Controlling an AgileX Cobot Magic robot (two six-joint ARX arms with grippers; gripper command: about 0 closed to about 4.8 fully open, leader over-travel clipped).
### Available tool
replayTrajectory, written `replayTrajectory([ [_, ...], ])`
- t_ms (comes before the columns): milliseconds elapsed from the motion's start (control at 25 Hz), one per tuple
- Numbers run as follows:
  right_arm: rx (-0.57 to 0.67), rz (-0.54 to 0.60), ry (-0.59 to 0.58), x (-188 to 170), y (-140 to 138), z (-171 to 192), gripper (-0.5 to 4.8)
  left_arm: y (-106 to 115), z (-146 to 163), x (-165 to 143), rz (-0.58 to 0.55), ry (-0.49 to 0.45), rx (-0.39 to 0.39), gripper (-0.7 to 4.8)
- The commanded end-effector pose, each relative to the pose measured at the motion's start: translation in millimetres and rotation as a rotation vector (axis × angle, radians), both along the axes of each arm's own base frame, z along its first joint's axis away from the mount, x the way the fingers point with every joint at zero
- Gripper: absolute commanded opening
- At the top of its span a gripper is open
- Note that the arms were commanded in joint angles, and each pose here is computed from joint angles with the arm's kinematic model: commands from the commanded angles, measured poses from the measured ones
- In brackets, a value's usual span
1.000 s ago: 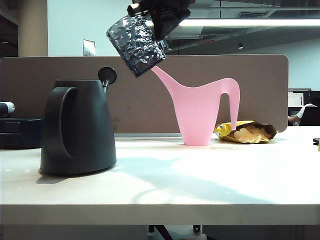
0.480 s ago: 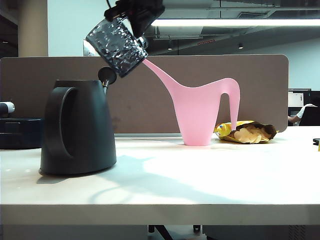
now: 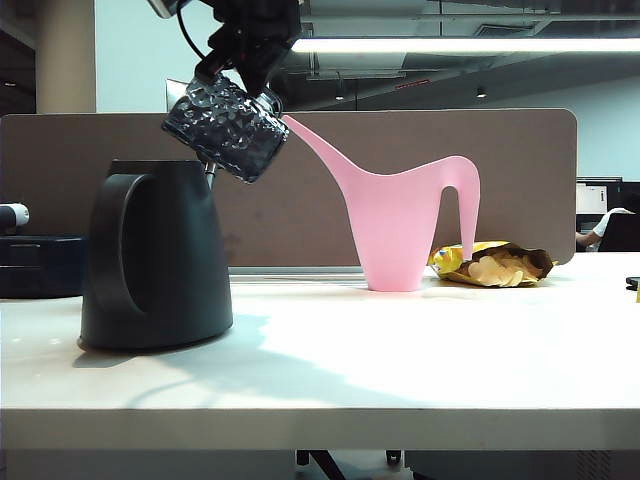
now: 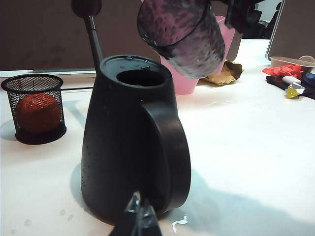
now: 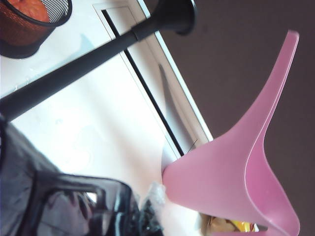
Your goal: Pour the water from the cup into the kettle.
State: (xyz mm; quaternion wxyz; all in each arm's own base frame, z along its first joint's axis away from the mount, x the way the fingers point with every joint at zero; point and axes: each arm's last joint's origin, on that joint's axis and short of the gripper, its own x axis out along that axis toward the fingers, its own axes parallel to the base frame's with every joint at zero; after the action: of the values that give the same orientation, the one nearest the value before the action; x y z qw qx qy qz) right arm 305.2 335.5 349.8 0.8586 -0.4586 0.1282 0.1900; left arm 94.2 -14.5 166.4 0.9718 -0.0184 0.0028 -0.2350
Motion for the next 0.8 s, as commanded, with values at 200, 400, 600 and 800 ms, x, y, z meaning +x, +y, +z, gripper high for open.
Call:
replayTrajectory([
  [200,-0.060,-0.021,-0.101,0,0,11,-0.09,0,2,0,0.009,-0.012,0.001,-0.05],
  [400,-0.104,0.032,-0.140,-8,14,10,-0.09,0,2,0,0.010,-0.011,0.001,-0.05],
  [600,-0.187,0.051,-0.138,-7,27,-8,-0.09,0,2,0,0.010,-0.011,0.001,-0.05],
  [800,-0.227,0.059,-0.173,-10,31,-6,-0.09,0,1,0,0.018,-0.010,0.001,-0.05],
])
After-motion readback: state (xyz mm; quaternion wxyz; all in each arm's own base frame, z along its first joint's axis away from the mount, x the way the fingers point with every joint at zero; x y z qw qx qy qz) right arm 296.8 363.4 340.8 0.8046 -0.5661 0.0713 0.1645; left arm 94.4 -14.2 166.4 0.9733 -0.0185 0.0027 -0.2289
